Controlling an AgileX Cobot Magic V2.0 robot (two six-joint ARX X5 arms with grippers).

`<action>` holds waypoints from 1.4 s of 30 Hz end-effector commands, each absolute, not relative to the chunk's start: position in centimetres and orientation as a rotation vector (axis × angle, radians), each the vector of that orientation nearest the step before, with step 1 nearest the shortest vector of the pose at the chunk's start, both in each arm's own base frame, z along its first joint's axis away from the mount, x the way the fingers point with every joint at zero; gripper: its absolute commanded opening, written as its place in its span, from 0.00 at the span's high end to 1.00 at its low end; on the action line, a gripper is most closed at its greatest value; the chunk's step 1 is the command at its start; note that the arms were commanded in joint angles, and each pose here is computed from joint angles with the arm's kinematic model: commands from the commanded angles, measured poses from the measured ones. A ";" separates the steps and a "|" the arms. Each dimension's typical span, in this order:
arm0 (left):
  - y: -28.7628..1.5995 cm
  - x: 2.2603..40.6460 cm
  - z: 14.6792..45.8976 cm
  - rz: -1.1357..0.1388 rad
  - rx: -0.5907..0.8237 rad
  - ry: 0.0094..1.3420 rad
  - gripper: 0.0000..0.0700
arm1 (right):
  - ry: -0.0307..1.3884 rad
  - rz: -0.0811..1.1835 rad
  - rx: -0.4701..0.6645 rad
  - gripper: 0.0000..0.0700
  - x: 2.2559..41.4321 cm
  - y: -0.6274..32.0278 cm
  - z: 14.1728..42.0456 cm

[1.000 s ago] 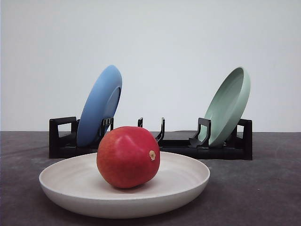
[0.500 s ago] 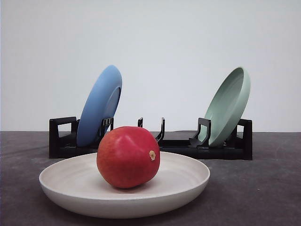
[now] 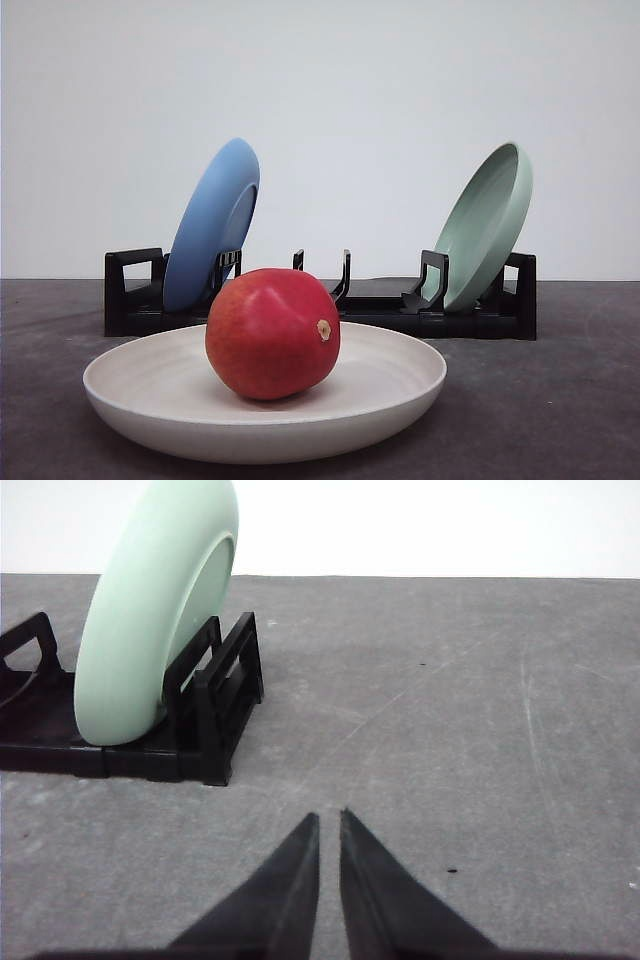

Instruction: Place pomegranate in white plate

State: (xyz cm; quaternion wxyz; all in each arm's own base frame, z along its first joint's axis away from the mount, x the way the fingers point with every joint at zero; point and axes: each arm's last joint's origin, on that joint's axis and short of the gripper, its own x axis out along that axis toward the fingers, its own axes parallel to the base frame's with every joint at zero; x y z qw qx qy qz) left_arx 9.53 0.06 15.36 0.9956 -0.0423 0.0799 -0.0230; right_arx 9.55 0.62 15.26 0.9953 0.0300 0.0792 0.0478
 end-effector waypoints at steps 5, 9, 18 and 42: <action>0.1 9.6 15.2 -0.047 -0.090 0.156 0.98 | 0.153 0.094 0.071 0.95 9.6 0.6 15.2; 0.1 9.6 15.2 -0.047 -0.090 0.156 0.98 | 0.153 0.094 0.071 0.95 9.6 0.6 15.2; 0.1 9.6 15.2 -0.047 -0.090 0.156 0.98 | 0.153 0.094 0.071 0.95 9.6 0.6 15.2; 0.1 9.6 15.2 -0.047 -0.090 0.156 0.98 | 0.153 0.094 0.071 0.95 9.6 0.6 15.2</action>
